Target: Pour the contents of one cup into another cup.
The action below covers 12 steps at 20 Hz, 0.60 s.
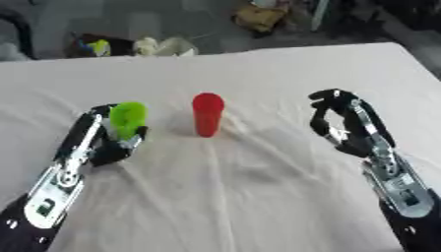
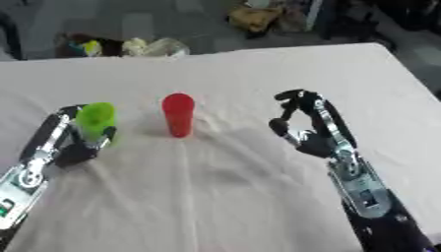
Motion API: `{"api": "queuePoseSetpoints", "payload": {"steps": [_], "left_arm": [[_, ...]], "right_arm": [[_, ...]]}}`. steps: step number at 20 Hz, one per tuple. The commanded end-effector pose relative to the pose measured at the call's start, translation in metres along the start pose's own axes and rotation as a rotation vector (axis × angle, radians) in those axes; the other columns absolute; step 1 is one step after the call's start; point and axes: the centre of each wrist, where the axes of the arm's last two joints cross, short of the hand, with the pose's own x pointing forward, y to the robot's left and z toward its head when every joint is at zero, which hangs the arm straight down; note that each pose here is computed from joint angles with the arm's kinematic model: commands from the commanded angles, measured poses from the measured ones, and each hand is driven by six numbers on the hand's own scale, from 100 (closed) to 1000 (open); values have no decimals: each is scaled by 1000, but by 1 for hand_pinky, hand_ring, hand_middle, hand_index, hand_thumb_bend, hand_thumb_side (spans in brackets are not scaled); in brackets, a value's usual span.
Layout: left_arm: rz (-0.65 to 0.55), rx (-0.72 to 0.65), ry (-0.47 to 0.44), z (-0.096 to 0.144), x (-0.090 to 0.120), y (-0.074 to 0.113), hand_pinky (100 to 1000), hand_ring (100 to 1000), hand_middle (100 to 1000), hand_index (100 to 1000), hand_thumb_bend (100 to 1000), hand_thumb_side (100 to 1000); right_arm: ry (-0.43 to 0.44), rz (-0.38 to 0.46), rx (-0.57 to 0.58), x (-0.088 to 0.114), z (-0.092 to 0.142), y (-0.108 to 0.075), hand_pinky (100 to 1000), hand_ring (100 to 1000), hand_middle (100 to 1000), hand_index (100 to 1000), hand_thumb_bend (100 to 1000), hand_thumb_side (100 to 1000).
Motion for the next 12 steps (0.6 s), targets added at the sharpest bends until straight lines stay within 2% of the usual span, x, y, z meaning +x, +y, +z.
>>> {"api": "queuePoseSetpoints", "payload": {"steps": [1, 5, 12], "left_arm": [[32, 52, -10, -4, 4, 7, 152, 600, 457, 627, 100, 434], [77, 93, -11, -2, 10, 10, 100, 543, 416, 615, 100, 431], [130, 154, -35, 4, 27, 23, 100, 502, 385, 615, 100, 432]], "right_arm": [[-28, 10, -6, 6, -7, -7, 727, 446, 361, 710, 639, 659], [-24, 9, -8, 5, -6, -7, 727, 446, 361, 710, 639, 658], [-17, 13, -14, 4, -4, -9, 726, 446, 361, 709, 639, 657]]}}
